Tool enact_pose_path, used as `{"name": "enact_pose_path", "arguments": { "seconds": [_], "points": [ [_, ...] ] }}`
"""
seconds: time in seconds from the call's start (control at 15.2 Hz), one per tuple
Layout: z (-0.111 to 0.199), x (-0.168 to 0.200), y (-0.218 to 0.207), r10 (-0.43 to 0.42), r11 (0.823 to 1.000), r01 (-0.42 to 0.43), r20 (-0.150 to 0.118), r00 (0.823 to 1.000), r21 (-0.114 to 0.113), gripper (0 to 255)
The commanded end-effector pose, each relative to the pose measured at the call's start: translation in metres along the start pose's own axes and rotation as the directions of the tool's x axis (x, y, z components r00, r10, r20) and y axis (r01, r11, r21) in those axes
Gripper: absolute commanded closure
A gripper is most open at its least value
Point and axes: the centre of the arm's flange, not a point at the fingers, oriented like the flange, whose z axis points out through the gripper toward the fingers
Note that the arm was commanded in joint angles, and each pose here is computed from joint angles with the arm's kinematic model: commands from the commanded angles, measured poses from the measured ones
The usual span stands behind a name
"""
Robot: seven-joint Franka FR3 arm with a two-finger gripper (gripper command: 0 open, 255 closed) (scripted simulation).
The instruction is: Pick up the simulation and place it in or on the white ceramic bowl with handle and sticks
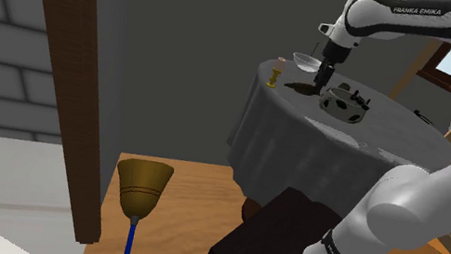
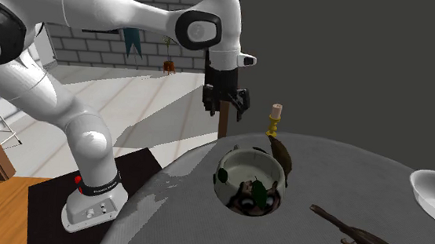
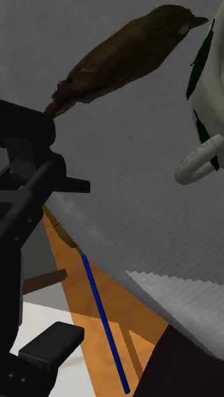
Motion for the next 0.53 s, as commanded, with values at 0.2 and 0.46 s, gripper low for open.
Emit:
{"name": "enact_pose_path", "arguments": {
  "seconds": [0.2, 0.46],
  "points": [
    [0.018, -0.003, 0.060, -0.126, 0.992, 0.126, 0.009, 0.992, -0.011, 0],
    [0.032, 0.002, 0.110, -0.222, 0.975, 0.222, 0.016, 0.975, -0.019, 0]
  ]
}}
